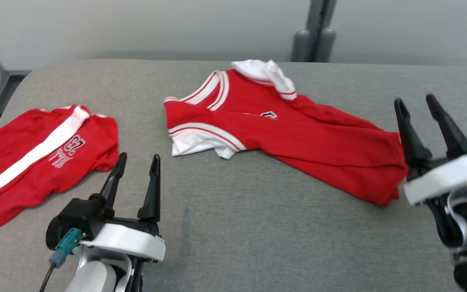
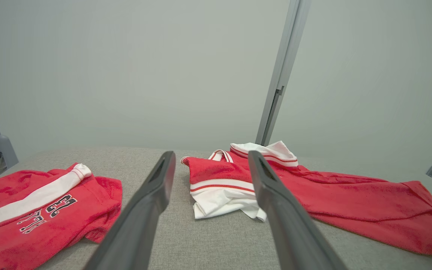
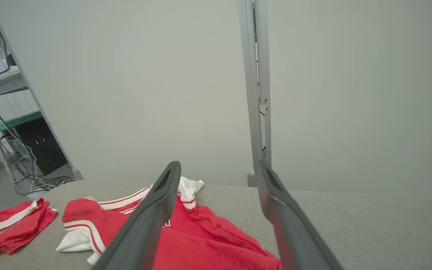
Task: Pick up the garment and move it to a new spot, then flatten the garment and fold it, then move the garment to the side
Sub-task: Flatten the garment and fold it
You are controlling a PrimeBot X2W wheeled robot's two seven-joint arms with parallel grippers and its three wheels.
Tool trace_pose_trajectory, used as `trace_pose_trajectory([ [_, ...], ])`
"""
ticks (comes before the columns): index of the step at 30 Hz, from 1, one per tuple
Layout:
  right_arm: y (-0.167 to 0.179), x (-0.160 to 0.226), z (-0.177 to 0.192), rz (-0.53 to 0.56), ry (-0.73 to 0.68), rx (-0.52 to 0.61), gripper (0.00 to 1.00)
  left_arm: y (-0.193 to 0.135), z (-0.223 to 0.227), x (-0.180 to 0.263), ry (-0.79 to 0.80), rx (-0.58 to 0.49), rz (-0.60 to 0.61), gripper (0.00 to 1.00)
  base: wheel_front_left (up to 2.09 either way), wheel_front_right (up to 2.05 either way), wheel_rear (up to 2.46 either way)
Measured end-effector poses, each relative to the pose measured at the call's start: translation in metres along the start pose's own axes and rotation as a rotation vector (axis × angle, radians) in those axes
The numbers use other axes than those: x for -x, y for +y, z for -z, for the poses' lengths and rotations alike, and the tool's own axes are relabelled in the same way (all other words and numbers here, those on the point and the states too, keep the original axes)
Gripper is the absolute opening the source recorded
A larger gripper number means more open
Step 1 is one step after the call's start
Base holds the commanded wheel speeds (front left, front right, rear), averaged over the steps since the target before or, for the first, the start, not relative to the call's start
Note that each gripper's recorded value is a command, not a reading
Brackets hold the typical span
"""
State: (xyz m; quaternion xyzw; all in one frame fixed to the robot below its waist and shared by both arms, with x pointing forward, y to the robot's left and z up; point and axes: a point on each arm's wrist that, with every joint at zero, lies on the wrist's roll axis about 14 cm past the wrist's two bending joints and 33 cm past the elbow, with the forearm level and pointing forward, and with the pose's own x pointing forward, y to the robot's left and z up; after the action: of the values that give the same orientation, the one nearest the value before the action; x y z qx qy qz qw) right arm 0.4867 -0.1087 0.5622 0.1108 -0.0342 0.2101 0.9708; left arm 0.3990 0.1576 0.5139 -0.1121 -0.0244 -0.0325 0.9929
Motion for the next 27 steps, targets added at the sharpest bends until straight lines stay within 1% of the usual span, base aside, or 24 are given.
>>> trace_pose_trajectory([
  [1,-0.007,0.023,-0.003,0.045,-0.028,0.016,1.0,-0.005,-0.002,-0.001,-0.005,0.001,0.012,1.0,0.0,0.0,0.0],
  [4,-0.012,0.055,-0.006,0.106,-0.057,0.031,1.0,-0.008,-0.007,-0.001,-0.016,0.0,0.025,1.0,0.0,0.0,0.0],
  [7,-0.015,0.084,-0.006,0.172,-0.076,0.023,1.0,-0.011,-0.011,0.002,-0.025,-0.004,0.033,1.0,0.0,0.0,0.0],
  [10,-0.019,0.109,0.0,0.238,-0.074,0.009,1.0,-0.015,-0.013,0.003,-0.028,0.001,0.042,1.0,0.0,0.0,0.0],
  [13,-0.019,0.125,0.006,0.283,-0.065,-0.008,1.0,-0.018,-0.011,0.005,-0.024,0.005,0.048,1.0,0.0,0.0,0.0],
  [17,-0.017,0.128,0.008,0.291,-0.05,-0.004,1.0,-0.022,-0.009,0.006,-0.016,0.011,0.058,1.0,0.0,0.0,0.0],
  [22,-0.02,0.121,0.016,0.281,0.023,0.011,1.0,-0.023,-0.008,0.007,-0.009,0.013,0.062,1.0,0.0,0.0,0.0],
  [27,-0.034,0.1,0.039,0.261,0.191,0.031,1.0,-0.022,-0.004,0.007,0.004,0.018,0.057,1.0,0.0,0.0,0.0],
])
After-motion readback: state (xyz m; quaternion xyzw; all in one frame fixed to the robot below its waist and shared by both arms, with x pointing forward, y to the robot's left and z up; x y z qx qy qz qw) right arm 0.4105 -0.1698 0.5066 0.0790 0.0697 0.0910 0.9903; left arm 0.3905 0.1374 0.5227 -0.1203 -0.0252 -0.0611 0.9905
